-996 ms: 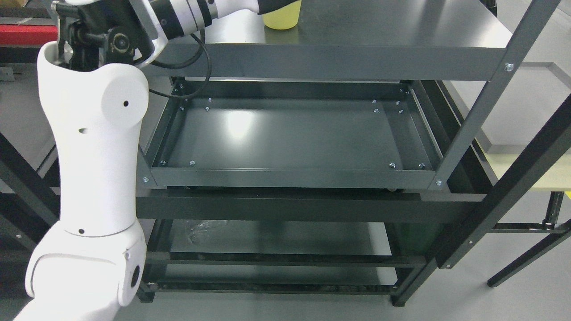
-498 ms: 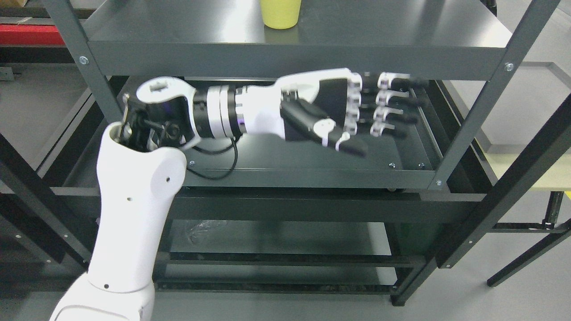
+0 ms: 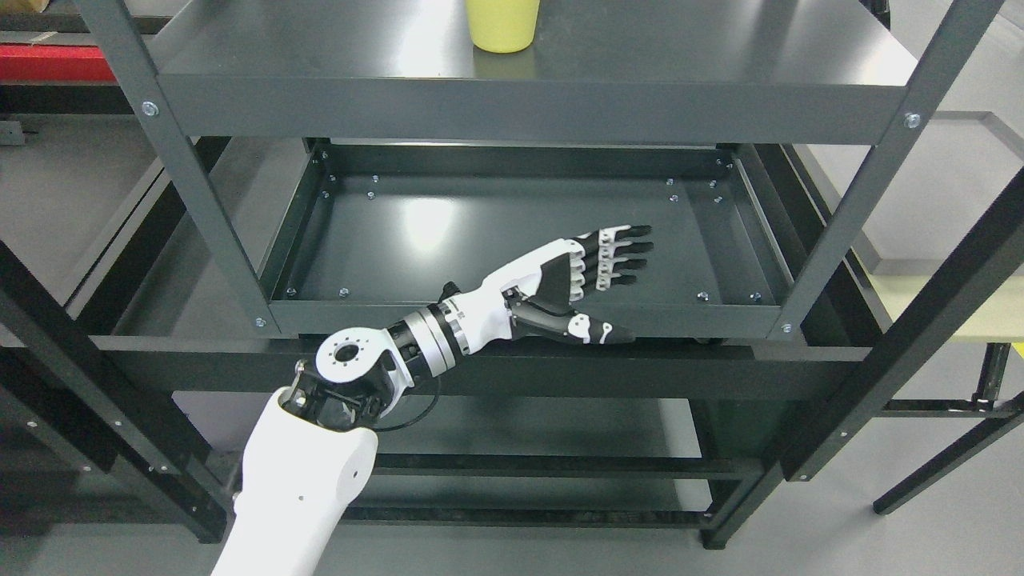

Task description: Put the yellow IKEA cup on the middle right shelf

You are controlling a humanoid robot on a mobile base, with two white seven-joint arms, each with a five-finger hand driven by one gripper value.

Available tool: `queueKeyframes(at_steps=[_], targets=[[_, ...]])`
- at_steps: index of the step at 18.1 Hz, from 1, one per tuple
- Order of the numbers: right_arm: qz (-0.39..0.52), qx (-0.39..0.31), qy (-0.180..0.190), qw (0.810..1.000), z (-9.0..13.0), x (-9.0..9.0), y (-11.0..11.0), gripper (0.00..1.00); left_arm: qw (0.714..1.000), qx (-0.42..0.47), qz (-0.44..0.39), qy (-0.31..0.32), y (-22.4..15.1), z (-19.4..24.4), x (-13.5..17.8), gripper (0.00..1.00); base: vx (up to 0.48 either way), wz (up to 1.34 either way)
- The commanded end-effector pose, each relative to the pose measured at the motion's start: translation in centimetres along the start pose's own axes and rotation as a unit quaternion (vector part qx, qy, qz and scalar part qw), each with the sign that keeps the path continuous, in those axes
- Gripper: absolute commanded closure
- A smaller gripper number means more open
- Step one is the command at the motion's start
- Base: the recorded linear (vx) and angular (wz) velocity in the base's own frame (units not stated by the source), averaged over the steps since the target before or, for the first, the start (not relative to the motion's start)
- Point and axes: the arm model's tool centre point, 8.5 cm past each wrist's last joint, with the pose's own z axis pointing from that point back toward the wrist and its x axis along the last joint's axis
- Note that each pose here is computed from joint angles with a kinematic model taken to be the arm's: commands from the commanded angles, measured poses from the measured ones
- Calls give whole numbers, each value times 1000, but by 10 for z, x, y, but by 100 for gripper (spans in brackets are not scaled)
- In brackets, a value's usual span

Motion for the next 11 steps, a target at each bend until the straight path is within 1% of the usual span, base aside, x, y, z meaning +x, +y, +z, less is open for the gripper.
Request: queueKeyframes(at_steps=[1, 2, 3, 6, 7, 10, 11], targets=[[-2, -7, 7, 1000, -1, -9, -10, 1, 961, 270, -55, -20, 57, 61, -61, 2, 0, 0], [-2, -7, 7, 1000, -1, -9, -10, 1, 947, 313, -69, -34, 62, 71, -60, 2, 0, 0], [-2, -7, 7, 1000, -1, -9, -10, 1, 939, 332, -80, -47, 61, 78, -61, 2, 0, 0], [-2, -7, 7, 1000, -1, -9, -10, 1, 933, 350, -74, -40, 60, 95, -72, 2, 0, 0], [-2, -7, 7, 1000, -1, -9, -10, 1, 933, 349, -74, -44, 57, 95, -65, 1, 0, 0], [-2, -7, 7, 1000, -1, -9, -10, 1, 933, 357, -43, 9, 42, 110, -49, 2, 0, 0], [-2, -7, 7, 1000, -1, -9, -10, 1, 931, 363, -46, 1, 45, 114, -36, 2, 0, 0]])
